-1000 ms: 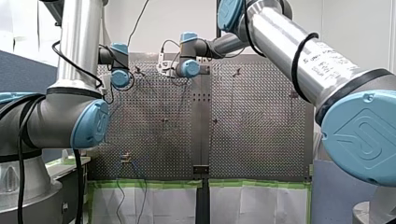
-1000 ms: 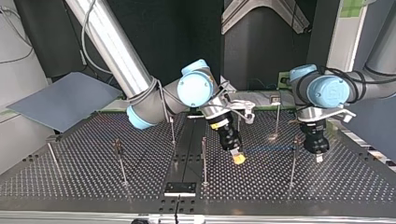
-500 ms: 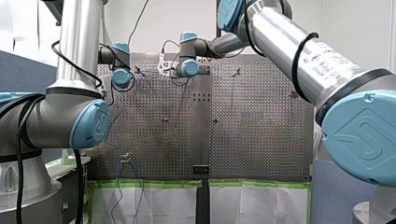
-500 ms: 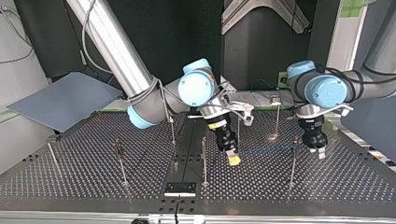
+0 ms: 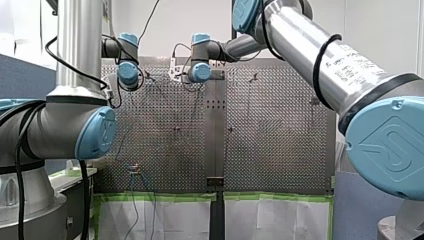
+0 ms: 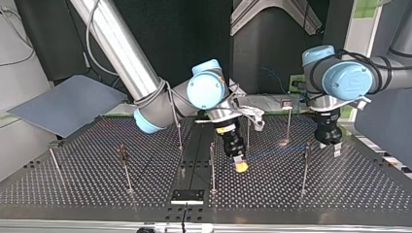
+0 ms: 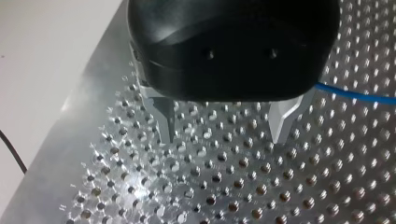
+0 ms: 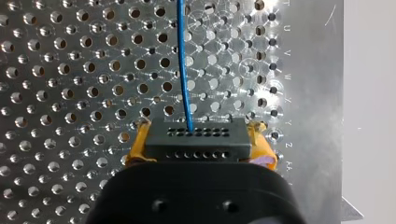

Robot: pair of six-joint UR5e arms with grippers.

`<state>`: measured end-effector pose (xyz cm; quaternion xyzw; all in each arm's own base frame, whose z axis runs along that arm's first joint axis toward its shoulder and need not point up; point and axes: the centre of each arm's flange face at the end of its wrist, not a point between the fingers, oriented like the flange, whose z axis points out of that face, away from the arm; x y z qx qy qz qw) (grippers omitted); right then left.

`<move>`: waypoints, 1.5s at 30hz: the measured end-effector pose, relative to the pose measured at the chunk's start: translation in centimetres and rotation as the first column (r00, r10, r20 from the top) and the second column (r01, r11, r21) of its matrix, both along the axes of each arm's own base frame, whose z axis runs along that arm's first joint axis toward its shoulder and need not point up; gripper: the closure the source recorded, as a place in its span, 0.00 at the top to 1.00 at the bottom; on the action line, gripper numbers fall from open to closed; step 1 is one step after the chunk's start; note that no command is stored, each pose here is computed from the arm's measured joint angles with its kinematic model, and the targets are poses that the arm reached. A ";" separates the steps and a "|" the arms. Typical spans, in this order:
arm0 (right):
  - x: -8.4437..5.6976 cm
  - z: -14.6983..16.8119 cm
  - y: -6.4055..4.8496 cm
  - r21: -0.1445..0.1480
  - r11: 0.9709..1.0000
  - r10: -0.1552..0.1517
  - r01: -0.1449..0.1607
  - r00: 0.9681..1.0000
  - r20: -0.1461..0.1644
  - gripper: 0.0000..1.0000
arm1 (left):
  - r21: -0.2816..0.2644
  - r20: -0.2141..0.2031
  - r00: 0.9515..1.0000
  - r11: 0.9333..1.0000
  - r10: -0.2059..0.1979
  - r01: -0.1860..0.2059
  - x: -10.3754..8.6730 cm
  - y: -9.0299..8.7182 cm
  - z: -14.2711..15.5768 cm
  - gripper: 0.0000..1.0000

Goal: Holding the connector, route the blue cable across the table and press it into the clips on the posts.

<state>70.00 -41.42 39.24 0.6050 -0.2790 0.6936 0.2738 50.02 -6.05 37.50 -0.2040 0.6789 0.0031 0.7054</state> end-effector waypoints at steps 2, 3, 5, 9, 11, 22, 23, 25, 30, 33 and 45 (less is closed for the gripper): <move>-0.1 0.1 0.1 -0.001 1.000 -0.005 0.005 1.000 -0.002 0.00 | -0.010 -0.012 1.000 1.000 -0.011 0.010 -1.0 -0.3 0.2 1.00; -0.1 0.2 0.1 0.000 1.000 -0.009 0.009 1.000 -0.003 0.00 | -0.013 -0.016 1.000 1.000 -0.015 0.015 -1.4 -0.4 0.4 1.00; -0.2 0.4 0.1 -0.001 1.000 -0.015 0.015 1.000 -0.003 0.00 | -0.018 -0.025 0.999 1.000 -0.024 0.023 -2.3 -0.7 0.6 1.00; -0.4 0.9 0.2 -0.002 1.000 -0.021 0.021 1.000 -0.002 0.00 | -0.027 -0.048 0.998 0.999 -0.048 0.047 -3.9 -1.3 0.7 1.00; -0.4 0.9 0.2 -0.001 1.000 -0.022 0.022 1.000 -0.003 0.00 | -0.030 -0.051 0.997 0.998 -0.063 0.061 -4.7 -1.6 0.9 1.00; -0.4 1.0 0.4 0.004 1.000 -0.020 0.020 1.000 -0.001 0.00 | -0.028 0.003 0.991 0.990 -0.136 0.136 -7.4 -3.2 4.1 1.00; -0.4 1.0 0.4 0.005 1.000 -0.020 0.020 1.000 0.000 0.00 | -0.024 0.005 0.990 0.990 -0.142 0.142 -7.5 -3.3 4.3 1.00; -0.4 1.0 0.4 0.008 1.000 -0.020 0.020 1.000 0.002 0.00 | -0.012 0.004 0.988 0.988 -0.154 0.154 -7.7 -3.6 4.5 1.00; -0.4 0.9 0.4 0.012 1.000 -0.021 0.021 1.000 0.002 0.00 | 0.023 -0.006 0.981 0.981 -0.195 0.195 -8.0 -4.5 4.6 1.00; -0.4 0.9 0.4 0.013 1.000 -0.022 0.022 1.000 0.002 0.00 | 0.036 -0.009 0.974 0.974 -0.225 0.225 -7.9 -5.1 4.6 1.00; -0.4 0.8 0.4 0.015 1.000 -0.021 0.021 1.000 0.000 0.00 | 0.051 0.012 0.956 0.955 -0.293 0.293 -5.7 -6.3 3.1 1.00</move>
